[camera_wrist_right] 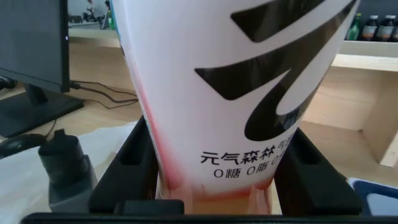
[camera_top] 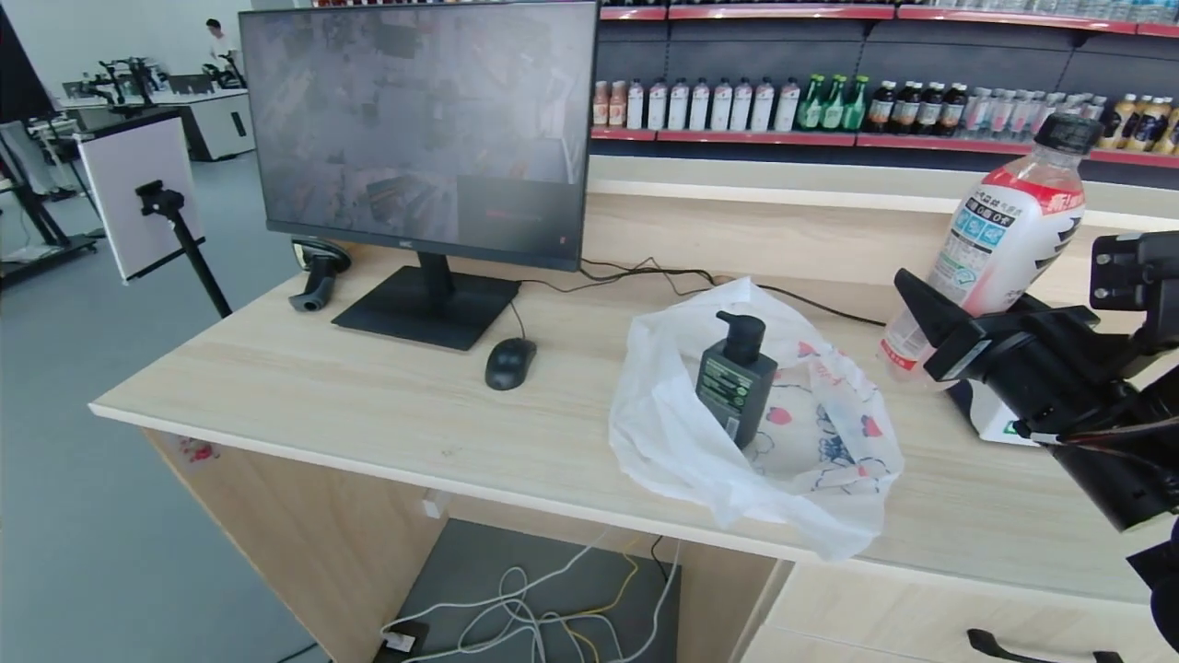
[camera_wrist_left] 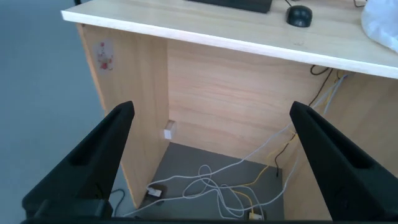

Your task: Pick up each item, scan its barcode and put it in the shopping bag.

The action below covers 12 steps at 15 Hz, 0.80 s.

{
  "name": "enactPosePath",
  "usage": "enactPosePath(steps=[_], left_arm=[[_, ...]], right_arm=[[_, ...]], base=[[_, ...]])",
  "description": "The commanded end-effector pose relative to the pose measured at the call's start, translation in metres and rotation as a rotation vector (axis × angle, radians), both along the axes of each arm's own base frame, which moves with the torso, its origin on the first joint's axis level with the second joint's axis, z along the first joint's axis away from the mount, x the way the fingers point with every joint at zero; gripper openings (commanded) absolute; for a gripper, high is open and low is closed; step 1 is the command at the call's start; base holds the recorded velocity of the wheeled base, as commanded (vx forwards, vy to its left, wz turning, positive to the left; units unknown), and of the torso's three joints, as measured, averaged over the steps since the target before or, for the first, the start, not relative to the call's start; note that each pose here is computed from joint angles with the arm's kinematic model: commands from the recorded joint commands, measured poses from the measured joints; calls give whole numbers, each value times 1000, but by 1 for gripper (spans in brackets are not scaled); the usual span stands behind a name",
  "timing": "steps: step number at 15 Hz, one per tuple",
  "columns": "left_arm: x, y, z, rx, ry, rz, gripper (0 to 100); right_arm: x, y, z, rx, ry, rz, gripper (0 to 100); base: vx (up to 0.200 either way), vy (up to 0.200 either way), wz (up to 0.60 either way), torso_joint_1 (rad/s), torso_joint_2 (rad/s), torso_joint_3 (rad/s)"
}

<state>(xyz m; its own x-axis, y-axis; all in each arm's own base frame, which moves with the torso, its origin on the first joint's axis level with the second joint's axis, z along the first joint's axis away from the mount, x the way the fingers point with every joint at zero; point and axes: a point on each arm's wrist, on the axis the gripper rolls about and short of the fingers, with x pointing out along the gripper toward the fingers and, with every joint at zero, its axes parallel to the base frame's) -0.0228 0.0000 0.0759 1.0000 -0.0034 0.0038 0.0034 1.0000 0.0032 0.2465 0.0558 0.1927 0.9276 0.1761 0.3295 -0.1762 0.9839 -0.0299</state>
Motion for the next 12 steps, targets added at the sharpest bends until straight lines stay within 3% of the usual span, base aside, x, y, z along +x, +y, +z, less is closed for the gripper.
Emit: enactPosePath(steps=[1, 12], left_arm=[[0, 0, 0, 0, -1, 0, 100], [0, 0, 0, 0, -4, 0, 100]], right_arm=[[0, 0, 0, 0, -1, -1, 0], [27, 9, -7, 2, 11, 14, 0]], base=[[0, 0, 0, 0, 0, 0], [0, 0, 0, 0, 0, 0]])
